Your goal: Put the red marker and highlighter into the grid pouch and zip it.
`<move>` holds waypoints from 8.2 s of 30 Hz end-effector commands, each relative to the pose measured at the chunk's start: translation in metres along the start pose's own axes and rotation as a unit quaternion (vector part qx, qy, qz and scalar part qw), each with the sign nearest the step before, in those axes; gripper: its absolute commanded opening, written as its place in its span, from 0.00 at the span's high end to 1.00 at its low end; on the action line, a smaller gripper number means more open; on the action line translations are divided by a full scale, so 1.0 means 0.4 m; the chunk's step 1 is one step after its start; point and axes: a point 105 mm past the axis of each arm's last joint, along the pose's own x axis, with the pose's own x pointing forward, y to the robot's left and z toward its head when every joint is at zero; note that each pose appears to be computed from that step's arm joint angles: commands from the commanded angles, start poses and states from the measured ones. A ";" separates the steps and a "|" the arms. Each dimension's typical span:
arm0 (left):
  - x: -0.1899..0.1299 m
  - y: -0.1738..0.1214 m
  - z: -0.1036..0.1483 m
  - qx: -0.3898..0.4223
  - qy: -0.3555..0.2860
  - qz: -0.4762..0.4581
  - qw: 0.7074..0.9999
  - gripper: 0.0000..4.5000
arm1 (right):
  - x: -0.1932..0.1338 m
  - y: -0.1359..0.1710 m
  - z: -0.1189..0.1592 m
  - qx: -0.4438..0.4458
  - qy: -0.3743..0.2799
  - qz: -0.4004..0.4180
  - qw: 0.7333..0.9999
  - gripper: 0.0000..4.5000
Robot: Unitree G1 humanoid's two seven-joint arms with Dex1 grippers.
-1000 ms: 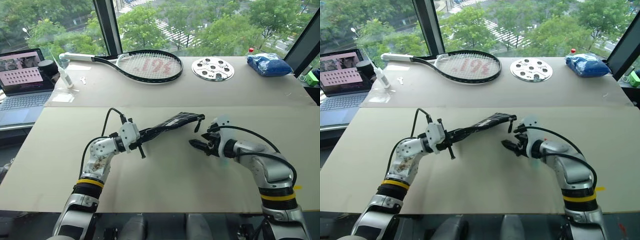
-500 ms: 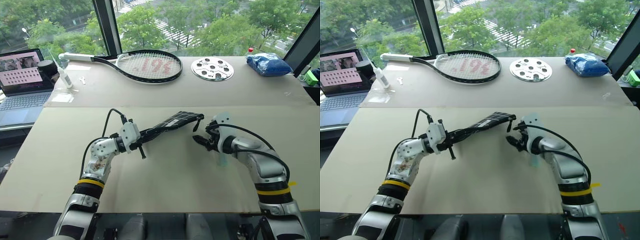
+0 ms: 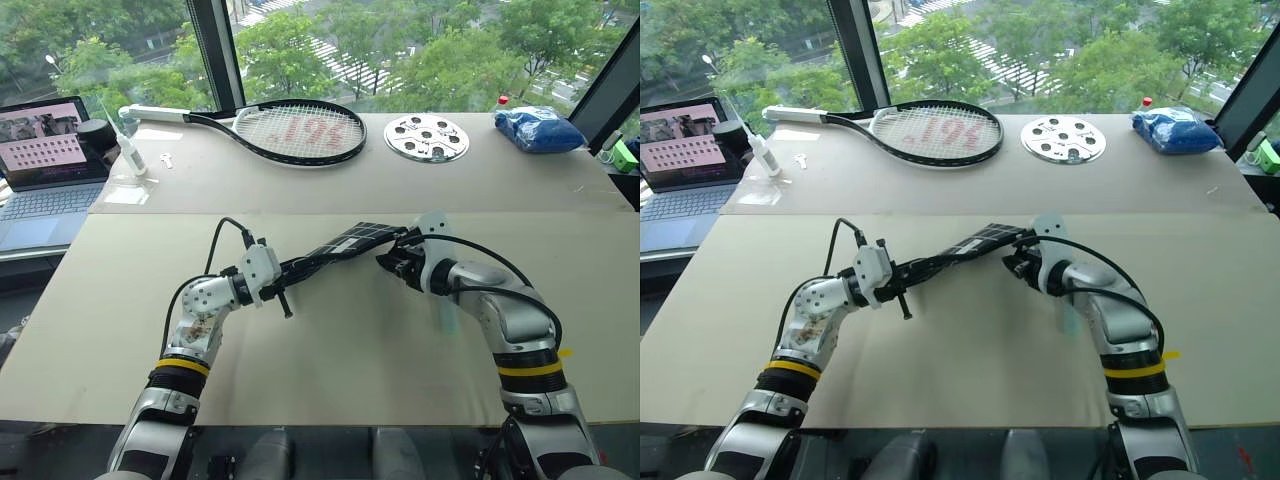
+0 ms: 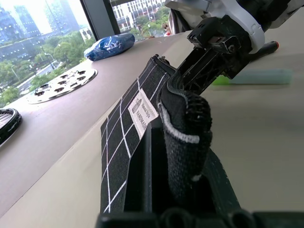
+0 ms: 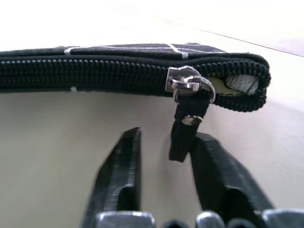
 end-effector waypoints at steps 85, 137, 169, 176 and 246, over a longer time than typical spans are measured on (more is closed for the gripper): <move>0.005 0.014 0.033 0.007 -0.029 0.006 1.000 1.00 | -0.107 0.097 0.097 -0.039 -0.034 0.160 0.986 0.37; -0.016 -0.036 0.052 -0.018 -0.038 -0.056 0.998 1.00 | -0.377 -0.365 -0.046 -0.162 0.109 -0.113 0.974 0.89; 0.002 -0.049 0.057 -0.001 -0.041 -0.071 0.997 1.00 | -0.301 -0.037 0.134 -0.511 0.118 0.098 0.846 0.89; -0.001 -0.051 0.053 -0.001 -0.040 -0.071 0.997 1.00 | -0.307 -0.045 0.141 -0.511 0.118 0.096 0.846 0.89; -0.005 -0.056 0.045 -0.010 -0.046 -0.069 0.997 1.00 | -0.309 -0.053 0.226 -0.314 -0.080 0.131 0.937 0.39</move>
